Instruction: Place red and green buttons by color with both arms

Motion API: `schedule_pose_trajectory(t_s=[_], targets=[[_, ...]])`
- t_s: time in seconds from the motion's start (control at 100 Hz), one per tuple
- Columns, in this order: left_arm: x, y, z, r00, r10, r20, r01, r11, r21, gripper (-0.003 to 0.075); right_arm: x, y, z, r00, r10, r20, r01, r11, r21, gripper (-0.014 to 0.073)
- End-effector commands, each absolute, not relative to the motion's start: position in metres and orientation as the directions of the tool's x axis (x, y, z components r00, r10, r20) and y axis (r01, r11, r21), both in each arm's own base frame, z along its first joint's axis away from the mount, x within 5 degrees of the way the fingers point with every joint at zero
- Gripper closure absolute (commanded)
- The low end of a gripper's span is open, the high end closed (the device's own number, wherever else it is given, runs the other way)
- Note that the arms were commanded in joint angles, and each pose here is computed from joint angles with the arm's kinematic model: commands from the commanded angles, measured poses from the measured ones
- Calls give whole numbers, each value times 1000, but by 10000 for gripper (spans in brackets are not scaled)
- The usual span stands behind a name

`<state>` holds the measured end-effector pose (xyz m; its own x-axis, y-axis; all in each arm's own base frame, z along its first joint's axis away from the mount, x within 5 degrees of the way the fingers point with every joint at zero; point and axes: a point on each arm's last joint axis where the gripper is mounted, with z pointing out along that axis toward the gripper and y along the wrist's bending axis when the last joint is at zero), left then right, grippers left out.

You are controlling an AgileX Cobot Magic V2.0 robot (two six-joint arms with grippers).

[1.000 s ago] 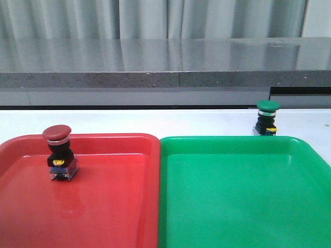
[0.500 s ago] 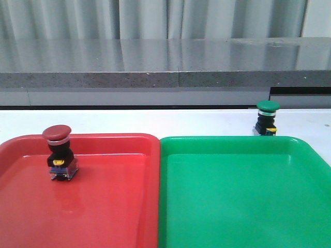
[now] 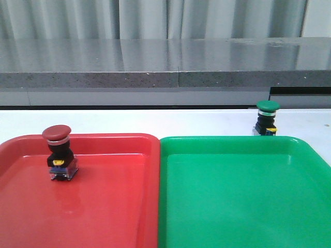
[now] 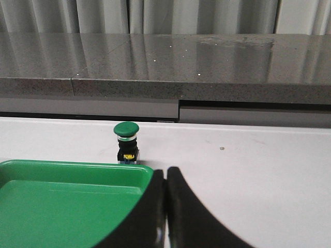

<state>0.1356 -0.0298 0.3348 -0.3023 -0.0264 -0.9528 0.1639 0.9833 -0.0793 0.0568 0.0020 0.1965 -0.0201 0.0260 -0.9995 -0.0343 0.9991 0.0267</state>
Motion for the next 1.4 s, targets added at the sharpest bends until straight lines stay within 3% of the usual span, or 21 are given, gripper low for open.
schedule_pose_trajectory(t_s=[0.0, 0.28, 0.69, 0.9, 1.23, 1.39], targets=[[136, -31, 350, -214, -55, -975, 182, 979, -95, 739, 54, 2, 210, 93, 27, -995, -30, 999, 24, 662], [136, -31, 350, -212, -48, -976, 182, 979, -88, 739, 54, 2, 210, 93, 27, -995, -30, 999, 24, 662], [107, -18, 345, -39, 25, -999, 162, 987, 18, 739, 54, 2, 210, 93, 27, -995, -30, 999, 24, 662], [88, -11, 309, 58, -2, -998, 120, 993, 5, 739, 54, 2, 210, 93, 27, -995, -30, 999, 24, 662], [63, -6, 223, 74, -9, -997, 90, 996, -2, 739, 54, 2, 210, 93, 27, -995, -30, 999, 24, 662], [57, -5, 204, 108, -12, -994, 90, 996, -2, 739, 54, 2, 210, 93, 27, -995, -30, 999, 24, 662]])
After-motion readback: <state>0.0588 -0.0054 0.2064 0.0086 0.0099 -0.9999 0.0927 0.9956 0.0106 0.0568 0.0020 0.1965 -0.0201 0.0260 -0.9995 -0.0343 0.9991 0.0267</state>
